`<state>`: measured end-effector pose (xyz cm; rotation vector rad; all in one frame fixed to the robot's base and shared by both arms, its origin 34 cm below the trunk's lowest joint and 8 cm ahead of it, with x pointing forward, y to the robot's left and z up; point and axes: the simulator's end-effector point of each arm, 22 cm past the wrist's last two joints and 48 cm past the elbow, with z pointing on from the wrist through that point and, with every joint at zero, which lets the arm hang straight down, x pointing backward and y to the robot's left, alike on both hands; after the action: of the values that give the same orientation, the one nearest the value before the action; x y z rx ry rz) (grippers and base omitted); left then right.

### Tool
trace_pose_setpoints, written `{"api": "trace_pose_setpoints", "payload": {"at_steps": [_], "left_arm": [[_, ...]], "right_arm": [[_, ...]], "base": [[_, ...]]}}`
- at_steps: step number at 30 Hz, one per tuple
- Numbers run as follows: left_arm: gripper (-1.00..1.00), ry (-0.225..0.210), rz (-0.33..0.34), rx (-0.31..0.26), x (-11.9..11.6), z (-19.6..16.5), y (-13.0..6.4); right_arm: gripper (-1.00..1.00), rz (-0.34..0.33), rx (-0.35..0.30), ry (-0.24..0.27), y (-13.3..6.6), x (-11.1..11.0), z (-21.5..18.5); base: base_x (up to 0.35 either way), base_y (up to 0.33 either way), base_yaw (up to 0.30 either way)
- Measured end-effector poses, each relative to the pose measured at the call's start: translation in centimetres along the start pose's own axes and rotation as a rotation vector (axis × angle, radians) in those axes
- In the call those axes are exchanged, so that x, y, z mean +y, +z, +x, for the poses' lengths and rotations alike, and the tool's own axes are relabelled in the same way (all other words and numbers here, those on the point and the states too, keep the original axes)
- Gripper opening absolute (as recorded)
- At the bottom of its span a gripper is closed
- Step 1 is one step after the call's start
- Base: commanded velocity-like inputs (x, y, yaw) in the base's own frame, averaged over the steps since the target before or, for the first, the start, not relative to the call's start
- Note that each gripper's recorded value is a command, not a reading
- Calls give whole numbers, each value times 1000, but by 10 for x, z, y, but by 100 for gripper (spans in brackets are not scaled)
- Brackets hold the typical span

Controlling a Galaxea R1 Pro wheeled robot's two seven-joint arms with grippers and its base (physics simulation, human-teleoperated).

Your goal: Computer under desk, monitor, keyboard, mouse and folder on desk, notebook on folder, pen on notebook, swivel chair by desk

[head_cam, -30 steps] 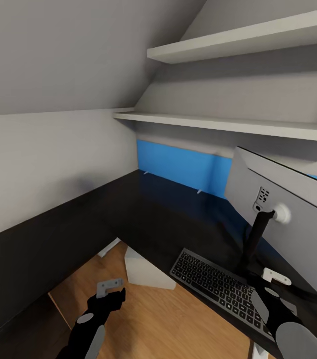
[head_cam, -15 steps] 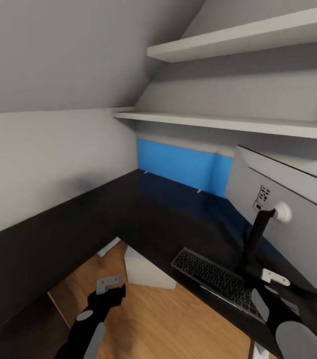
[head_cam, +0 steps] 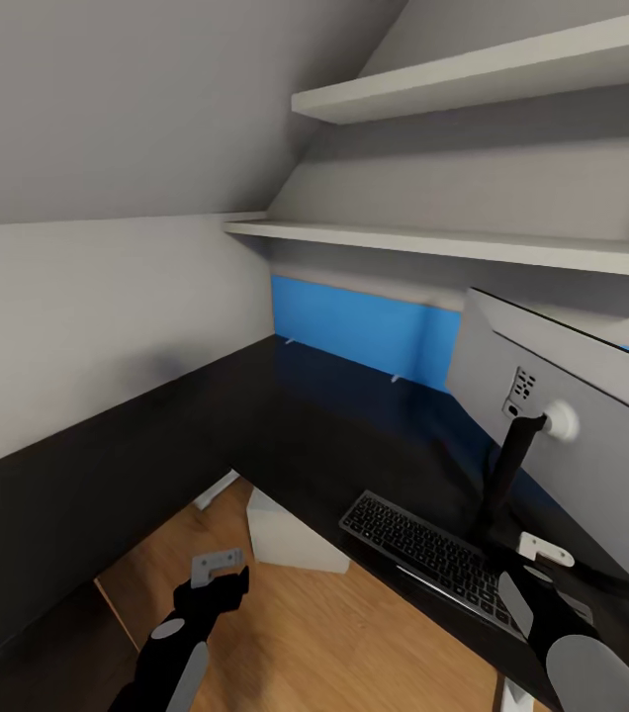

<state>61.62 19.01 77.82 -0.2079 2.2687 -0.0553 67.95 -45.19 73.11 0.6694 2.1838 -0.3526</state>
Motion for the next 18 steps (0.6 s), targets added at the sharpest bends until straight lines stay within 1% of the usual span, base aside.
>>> {"api": "trace_pose_setpoints", "payload": {"at_steps": [4, 10, 14, 18], "left_arm": [[100, 2, -2, 8, 1, 4, 1], [100, 2, -2, 9, 1, 4, 1], [100, 2, -2, 9, 1, 4, 1], [100, 2, -2, 10, 1, 5, 1]], "right_arm": [[100, -2, 1, 1, 0, 1, 0], [100, -1, 1, 3, 0, 0, 1], [100, -1, 1, 4, 0, 0, 1], [100, 0, 2, 7, 0, 0, 1]], "base": [[-206, 0, 0], [-51, 7, 0], [-178, 105, 0], [-61, 33, 0]]}}
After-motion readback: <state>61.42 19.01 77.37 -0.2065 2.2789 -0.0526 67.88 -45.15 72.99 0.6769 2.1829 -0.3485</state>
